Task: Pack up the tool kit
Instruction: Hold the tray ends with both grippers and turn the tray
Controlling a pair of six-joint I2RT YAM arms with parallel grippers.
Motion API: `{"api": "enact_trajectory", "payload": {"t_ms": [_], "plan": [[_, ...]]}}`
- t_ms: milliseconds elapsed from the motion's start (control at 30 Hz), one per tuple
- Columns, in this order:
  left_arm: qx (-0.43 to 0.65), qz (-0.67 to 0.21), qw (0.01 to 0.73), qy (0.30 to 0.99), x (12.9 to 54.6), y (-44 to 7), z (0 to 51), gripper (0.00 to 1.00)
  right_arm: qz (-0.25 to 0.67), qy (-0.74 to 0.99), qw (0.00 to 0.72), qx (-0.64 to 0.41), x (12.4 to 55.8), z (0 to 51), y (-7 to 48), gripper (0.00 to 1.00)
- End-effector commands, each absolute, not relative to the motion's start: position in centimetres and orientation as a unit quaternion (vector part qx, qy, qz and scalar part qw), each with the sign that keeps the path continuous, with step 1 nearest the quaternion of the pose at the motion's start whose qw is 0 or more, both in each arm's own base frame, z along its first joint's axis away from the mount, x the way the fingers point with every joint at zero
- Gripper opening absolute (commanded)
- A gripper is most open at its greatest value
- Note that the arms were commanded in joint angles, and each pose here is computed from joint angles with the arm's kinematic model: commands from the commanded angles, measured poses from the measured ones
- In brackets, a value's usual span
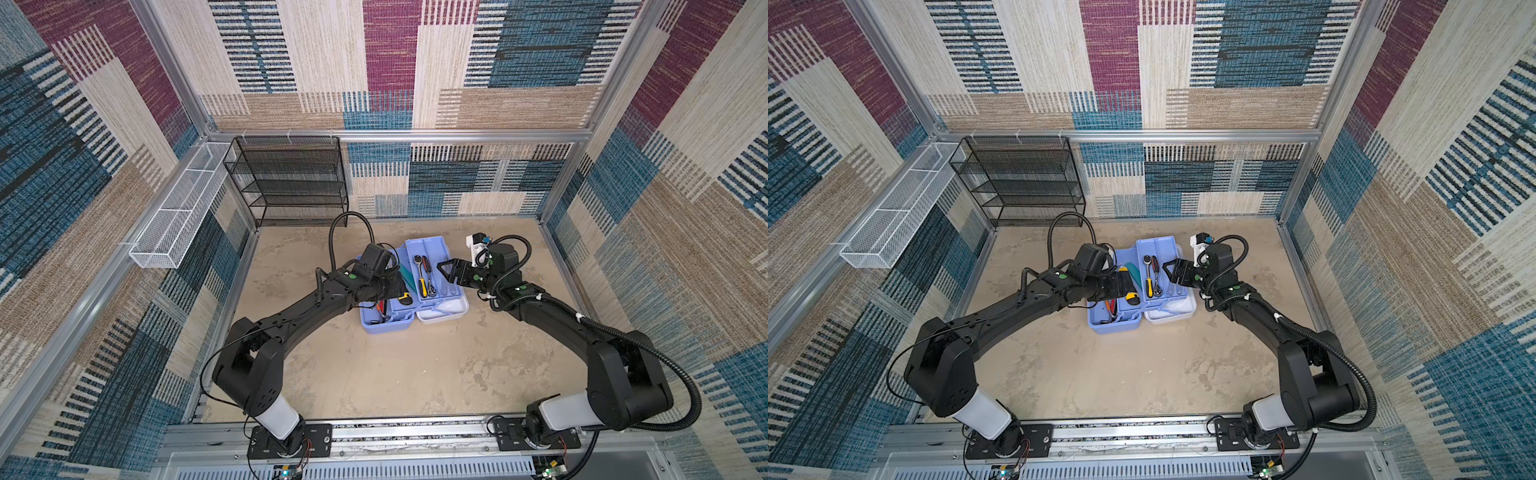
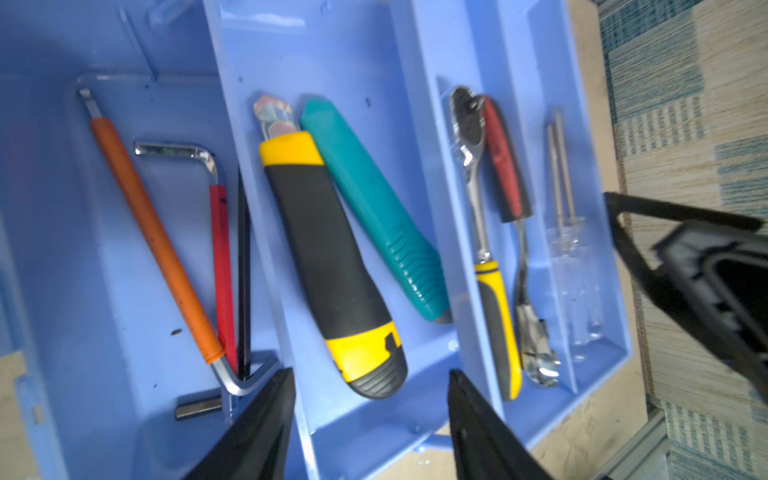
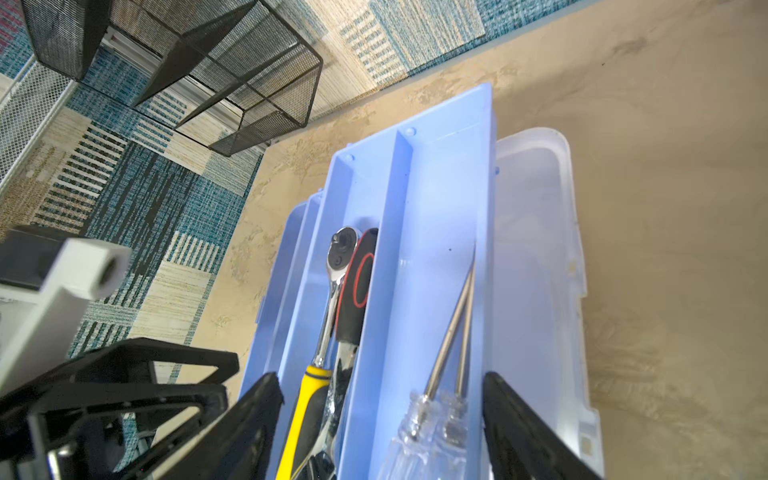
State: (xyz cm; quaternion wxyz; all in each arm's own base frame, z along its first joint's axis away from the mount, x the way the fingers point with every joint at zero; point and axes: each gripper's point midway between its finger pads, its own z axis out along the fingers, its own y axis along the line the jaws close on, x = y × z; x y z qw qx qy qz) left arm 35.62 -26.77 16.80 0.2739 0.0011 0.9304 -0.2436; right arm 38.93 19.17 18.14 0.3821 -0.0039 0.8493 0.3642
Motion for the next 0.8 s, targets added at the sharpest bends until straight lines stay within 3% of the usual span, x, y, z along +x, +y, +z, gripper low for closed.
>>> {"api": "enact_trajectory", "payload": {"t_ms": [0,500,767], "plan": [[0.006,-0.229,0.3,0.926,36.4,-25.8,17.9,0.62,0.392,0.827,0.402,-0.027,39.3,20.2,20.5,0.77],[-0.059,-0.116,0.252,0.959,32.7,-15.6,12.4,0.63,0.383,0.836,0.392,-0.021,39.5,18.8,20.3,0.78],[-0.058,-0.117,0.225,0.966,31.9,-14.8,10.3,0.63,0.383,0.837,0.39,-0.02,39.5,18.6,20.3,0.78]]}}
